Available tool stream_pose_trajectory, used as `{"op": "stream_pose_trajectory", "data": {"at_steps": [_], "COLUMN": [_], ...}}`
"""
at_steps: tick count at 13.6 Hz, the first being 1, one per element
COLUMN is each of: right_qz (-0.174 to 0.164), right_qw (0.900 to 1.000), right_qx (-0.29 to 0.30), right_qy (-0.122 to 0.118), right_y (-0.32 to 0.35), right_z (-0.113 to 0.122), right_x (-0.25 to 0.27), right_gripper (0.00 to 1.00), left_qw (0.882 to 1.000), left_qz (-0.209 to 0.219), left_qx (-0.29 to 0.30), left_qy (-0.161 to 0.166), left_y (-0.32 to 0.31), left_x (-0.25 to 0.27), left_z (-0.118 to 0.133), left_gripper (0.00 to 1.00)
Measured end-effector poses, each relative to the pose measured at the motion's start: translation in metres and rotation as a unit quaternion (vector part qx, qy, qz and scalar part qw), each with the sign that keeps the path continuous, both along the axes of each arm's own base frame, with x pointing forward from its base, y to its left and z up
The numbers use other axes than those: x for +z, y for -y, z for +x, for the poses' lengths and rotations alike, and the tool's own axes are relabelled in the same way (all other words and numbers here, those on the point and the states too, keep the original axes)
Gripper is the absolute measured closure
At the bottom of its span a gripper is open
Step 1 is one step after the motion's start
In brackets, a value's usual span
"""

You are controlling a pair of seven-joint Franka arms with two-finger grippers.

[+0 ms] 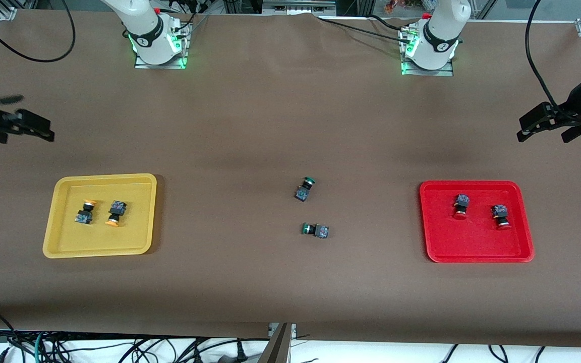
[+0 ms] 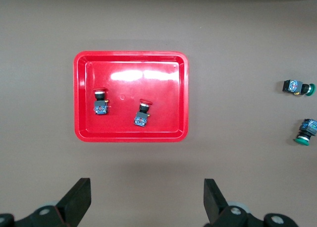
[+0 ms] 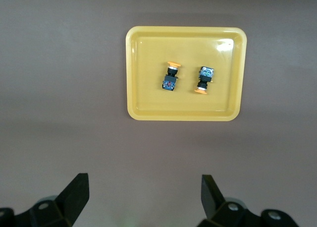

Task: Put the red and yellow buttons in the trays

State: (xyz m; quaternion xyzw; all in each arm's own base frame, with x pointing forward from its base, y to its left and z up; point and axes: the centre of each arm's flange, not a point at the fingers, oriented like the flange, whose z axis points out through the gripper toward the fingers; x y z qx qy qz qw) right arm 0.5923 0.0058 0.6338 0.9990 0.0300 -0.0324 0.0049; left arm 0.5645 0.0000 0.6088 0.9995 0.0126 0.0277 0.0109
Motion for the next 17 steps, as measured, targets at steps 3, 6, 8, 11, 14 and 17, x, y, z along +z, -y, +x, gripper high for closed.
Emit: {"op": "stream_pose_trajectory", "data": {"at_steps": [3, 6, 8, 11, 14, 17], "right_qz": [0.004, 0.004, 0.004, 0.003, -0.004, -0.006], "right_qw": [1.0, 1.0, 1.0, 0.999, 0.999, 0.999], "right_qx": [0.015, 0.015, 0.015, 0.014, 0.014, 0.015], "right_qy": [-0.004, -0.02, -0.026, -0.032, -0.033, -0.034], "right_y": [-0.015, -0.023, -0.022, -0.022, -0.021, -0.022], "right_z": [-0.018, -0.024, -0.022, -0.019, -0.018, -0.017], "right_x": [0.01, 0.003, -0.003, -0.01, -0.012, -0.014], "right_gripper": [0.0, 0.0, 0.0, 0.0, 0.0, 0.0], "left_qw": [1.0, 1.0, 0.999, 0.999, 0.999, 0.999], "left_qz": [0.0, 0.0, 0.001, 0.001, 0.001, 0.001], "left_qx": [0.0, -0.011, -0.017, -0.018, -0.017, -0.017], "left_qy": [-0.021, -0.027, -0.027, -0.034, -0.04, -0.041], "left_y": [-0.002, 0.003, 0.004, 0.004, 0.003, 0.003], "left_x": [-0.004, -0.006, -0.007, -0.009, -0.013, -0.013], "left_z": [-0.003, -0.003, -0.003, -0.003, -0.002, -0.002], "left_gripper": [0.0, 0.0, 0.0, 0.0, 0.0, 0.0]}}
